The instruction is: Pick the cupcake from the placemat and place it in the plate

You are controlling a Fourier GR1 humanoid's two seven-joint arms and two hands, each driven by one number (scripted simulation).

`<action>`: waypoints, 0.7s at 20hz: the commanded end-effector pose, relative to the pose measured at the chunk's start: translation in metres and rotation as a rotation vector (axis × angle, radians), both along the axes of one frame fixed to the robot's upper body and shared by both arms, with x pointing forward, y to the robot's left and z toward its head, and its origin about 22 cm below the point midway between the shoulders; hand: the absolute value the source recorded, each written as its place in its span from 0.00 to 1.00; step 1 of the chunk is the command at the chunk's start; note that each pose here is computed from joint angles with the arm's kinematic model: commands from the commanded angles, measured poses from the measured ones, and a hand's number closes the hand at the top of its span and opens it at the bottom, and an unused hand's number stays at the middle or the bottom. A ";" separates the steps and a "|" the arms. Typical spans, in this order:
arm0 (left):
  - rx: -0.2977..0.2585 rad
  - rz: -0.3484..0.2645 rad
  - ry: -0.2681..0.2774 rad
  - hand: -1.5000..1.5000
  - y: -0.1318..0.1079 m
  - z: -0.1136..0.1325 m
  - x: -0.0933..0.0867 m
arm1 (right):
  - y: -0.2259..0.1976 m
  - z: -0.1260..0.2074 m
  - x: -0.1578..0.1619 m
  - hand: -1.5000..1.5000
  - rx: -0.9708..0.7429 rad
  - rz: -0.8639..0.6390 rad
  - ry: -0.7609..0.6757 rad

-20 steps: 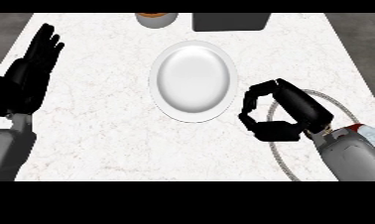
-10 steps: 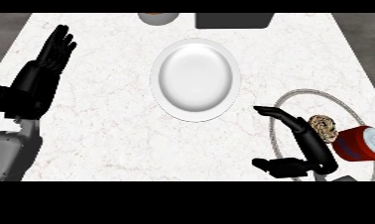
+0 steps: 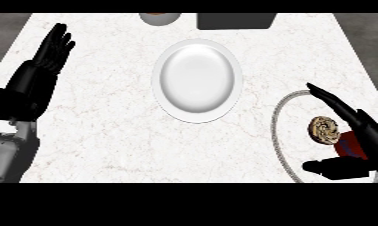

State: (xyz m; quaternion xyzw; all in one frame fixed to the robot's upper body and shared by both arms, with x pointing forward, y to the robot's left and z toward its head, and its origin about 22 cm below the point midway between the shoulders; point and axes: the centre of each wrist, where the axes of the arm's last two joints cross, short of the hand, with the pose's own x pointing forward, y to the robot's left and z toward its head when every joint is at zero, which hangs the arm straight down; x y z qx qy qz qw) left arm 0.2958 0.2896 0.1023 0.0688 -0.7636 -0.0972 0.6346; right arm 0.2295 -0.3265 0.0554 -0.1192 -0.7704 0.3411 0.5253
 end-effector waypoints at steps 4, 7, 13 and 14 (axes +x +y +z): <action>-0.001 -0.018 0.001 0.50 -0.001 -0.003 -0.005 | -0.024 0.062 -0.003 0.00 -0.490 -0.101 0.213; -0.003 -0.018 0.017 0.50 -0.010 -0.002 0.003 | -0.017 0.088 -0.001 0.00 -0.636 -0.096 0.298; 0.000 -0.023 -0.002 0.50 0.001 -0.004 0.008 | 0.008 0.081 0.001 0.00 -0.771 -0.076 0.473; -0.016 -0.021 0.015 0.50 -0.008 0.000 -0.010 | 0.007 0.078 -0.007 0.00 -0.774 -0.094 0.488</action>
